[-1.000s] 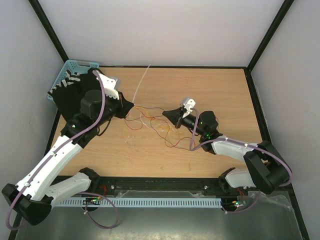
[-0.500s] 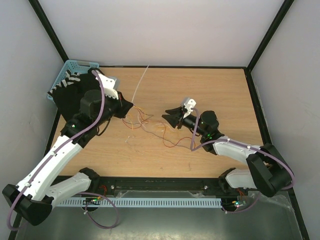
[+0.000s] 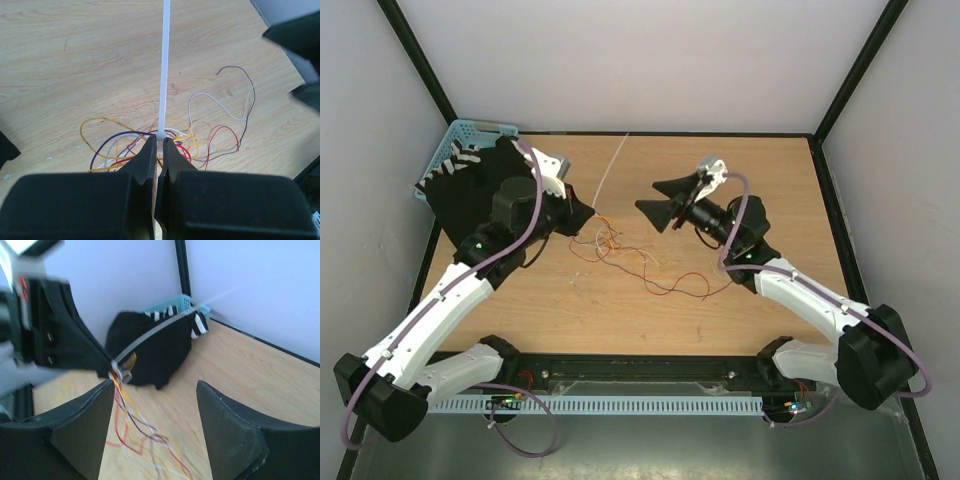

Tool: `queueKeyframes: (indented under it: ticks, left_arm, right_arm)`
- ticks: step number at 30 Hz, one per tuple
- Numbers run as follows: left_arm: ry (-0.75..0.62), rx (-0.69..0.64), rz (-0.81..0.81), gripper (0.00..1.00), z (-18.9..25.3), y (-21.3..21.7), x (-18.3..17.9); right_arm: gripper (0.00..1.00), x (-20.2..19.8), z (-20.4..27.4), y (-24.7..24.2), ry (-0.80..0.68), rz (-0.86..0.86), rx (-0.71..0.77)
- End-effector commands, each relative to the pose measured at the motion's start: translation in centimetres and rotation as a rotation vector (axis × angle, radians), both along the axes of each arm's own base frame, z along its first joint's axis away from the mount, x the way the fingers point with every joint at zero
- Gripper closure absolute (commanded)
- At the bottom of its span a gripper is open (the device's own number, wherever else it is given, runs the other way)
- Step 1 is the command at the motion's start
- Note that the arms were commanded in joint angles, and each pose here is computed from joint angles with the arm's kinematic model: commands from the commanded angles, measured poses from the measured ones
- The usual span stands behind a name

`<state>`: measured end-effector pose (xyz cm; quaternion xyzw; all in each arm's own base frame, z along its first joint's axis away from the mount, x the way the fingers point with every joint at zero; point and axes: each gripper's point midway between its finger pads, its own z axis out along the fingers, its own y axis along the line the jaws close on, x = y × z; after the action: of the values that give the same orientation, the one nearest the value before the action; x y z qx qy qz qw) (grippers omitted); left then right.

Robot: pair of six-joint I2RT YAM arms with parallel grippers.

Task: Zip-tie the wires
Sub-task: Adjust the cable at the center of the board.

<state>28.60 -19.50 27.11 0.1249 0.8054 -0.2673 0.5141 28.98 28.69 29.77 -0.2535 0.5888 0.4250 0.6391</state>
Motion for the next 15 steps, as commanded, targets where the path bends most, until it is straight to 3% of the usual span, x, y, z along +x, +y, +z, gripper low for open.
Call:
queueKeyframes:
  ticks: [1, 11, 15]
  left_arm:
    - [-0.031, -0.043, -0.028, 1.00, 0.2, -0.6, 0.0]
    - [-0.035, -0.060, -0.031, 1.00, -0.5, -0.3, -0.9]
    - [-0.024, -0.076, -0.049, 1.00, -0.7, -0.7, -1.2]
  right_arm:
    - [0.23, 1.1, 3.3, 0.4, 0.207, -0.018, 0.203]
    - [0.20, 2.7, 1.4, 4.2, 0.447, 0.056, 0.333]
    - [0.20, 2.3, 1.2, 5.9, 0.472, 0.116, 0.355]
